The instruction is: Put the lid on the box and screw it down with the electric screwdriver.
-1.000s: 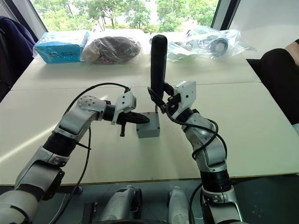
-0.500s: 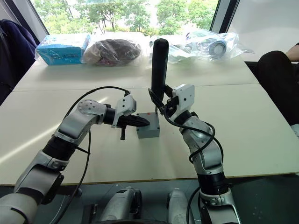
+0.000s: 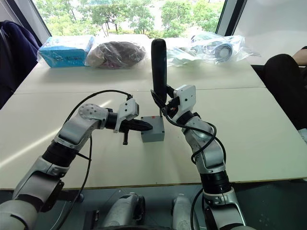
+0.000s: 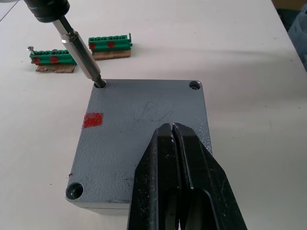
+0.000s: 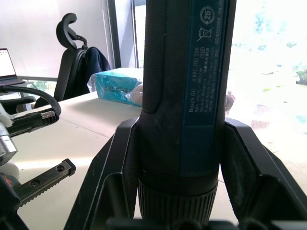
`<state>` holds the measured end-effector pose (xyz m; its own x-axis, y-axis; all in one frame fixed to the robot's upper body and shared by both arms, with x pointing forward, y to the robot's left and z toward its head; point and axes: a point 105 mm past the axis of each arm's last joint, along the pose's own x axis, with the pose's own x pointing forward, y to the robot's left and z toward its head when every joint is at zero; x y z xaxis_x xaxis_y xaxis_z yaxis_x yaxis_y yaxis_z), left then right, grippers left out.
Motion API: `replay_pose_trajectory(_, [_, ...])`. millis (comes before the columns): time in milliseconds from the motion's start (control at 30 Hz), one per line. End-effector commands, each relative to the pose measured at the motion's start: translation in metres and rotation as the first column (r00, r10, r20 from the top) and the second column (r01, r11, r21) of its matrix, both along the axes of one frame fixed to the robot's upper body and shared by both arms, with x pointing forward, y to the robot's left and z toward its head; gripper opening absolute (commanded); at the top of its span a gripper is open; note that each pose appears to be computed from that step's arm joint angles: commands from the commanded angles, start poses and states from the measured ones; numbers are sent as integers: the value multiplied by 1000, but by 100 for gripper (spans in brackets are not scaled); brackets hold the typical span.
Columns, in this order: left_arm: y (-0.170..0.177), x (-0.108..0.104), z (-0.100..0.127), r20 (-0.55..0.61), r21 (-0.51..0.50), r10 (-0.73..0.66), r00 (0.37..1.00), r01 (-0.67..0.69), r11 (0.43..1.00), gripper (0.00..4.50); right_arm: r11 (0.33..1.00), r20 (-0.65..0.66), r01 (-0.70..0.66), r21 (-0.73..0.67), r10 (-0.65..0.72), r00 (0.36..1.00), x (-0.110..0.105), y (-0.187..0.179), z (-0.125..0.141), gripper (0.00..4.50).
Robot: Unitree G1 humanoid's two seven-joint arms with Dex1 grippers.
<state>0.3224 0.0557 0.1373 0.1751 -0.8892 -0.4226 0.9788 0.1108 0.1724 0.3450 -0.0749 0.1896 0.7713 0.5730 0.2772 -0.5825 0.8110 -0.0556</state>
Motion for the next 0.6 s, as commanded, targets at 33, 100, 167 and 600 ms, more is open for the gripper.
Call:
replay_pose_trajectory(33, [5, -2, -3, -9, 19, 18, 1000, -17, 1000, 0, 999, -116, -3, 32, 7, 993, 1, -5, -28, 181])
replay_pose_trajectory(100, [6, -3, -3, -7, 20, 19, 1000, -19, 1000, 0, 999, -126, 4, 39, 1, 992, 1, -6, -31, 181])
replay_pose_trajectory(167, [7, -2, -3, -3, 23, 23, 1000, -23, 999, 0, 999, -135, 10, 43, -4, 991, 3, -8, -33, 181])
replay_pose_trajectory(600, [7, -4, -8, 2, 30, 36, 999, -36, 999, 0, 999, -146, -4, 37, 9, 989, 0, -2, -44, 181])
